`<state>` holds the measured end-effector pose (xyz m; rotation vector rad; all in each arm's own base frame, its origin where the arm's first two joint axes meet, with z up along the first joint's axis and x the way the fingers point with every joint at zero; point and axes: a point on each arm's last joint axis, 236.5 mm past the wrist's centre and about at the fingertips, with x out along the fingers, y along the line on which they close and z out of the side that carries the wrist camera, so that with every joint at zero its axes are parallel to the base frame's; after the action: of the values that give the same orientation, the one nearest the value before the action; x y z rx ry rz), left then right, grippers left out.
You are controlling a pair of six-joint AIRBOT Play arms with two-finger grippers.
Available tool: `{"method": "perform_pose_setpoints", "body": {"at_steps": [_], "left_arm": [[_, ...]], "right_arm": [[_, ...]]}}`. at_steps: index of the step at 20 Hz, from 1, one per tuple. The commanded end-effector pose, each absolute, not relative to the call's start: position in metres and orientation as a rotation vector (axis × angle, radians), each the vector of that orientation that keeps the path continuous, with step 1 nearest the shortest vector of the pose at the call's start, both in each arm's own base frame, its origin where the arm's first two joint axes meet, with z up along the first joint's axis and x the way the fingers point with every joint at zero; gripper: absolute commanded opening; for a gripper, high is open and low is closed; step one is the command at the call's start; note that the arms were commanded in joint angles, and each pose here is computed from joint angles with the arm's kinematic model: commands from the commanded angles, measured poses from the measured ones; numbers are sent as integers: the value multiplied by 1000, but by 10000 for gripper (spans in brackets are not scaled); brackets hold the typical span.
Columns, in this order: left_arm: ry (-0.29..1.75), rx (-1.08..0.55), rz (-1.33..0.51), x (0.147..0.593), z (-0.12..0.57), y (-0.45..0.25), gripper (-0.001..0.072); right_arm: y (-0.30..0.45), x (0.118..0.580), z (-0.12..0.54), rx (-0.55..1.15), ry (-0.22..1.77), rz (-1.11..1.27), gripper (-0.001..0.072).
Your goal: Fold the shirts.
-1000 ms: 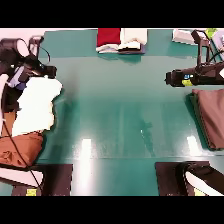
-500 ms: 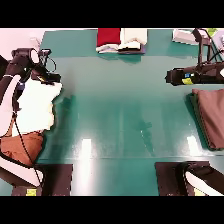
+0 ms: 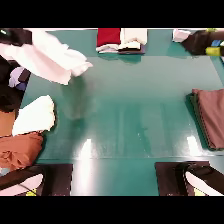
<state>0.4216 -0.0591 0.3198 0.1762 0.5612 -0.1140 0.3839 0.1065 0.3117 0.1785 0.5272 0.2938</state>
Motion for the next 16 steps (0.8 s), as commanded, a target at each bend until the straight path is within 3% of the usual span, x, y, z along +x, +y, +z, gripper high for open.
{"method": "perform_pose_setpoints", "body": {"at_steps": [1, 6, 10, 11, 12, 13, 16], "left_arm": [[397, 206, -285, 361, 380, -116, 21], [499, 317, -621, 329, 329, -253, 22], [645, 441, -845, 309, 247, -352, 29], [683, 449, -881, 309, 228, -368, 250], [728, 442, -905, 308, 210, -379, 546], [764, 461, -896, 314, 193, -381, 588], [887, 458, -777, 344, 168, -339, 589]], "right_arm": [[104, 379, 360, 179, 412, 301, 22], [97, 376, 376, 183, 376, 288, 22], [85, 375, 366, 184, 417, 257, 22], [85, 375, 364, 182, 423, 256, 22], [83, 374, 363, 182, 431, 252, 22], [83, 373, 360, 181, 442, 251, 22], [83, 373, 358, 180, 452, 252, 22]]}}
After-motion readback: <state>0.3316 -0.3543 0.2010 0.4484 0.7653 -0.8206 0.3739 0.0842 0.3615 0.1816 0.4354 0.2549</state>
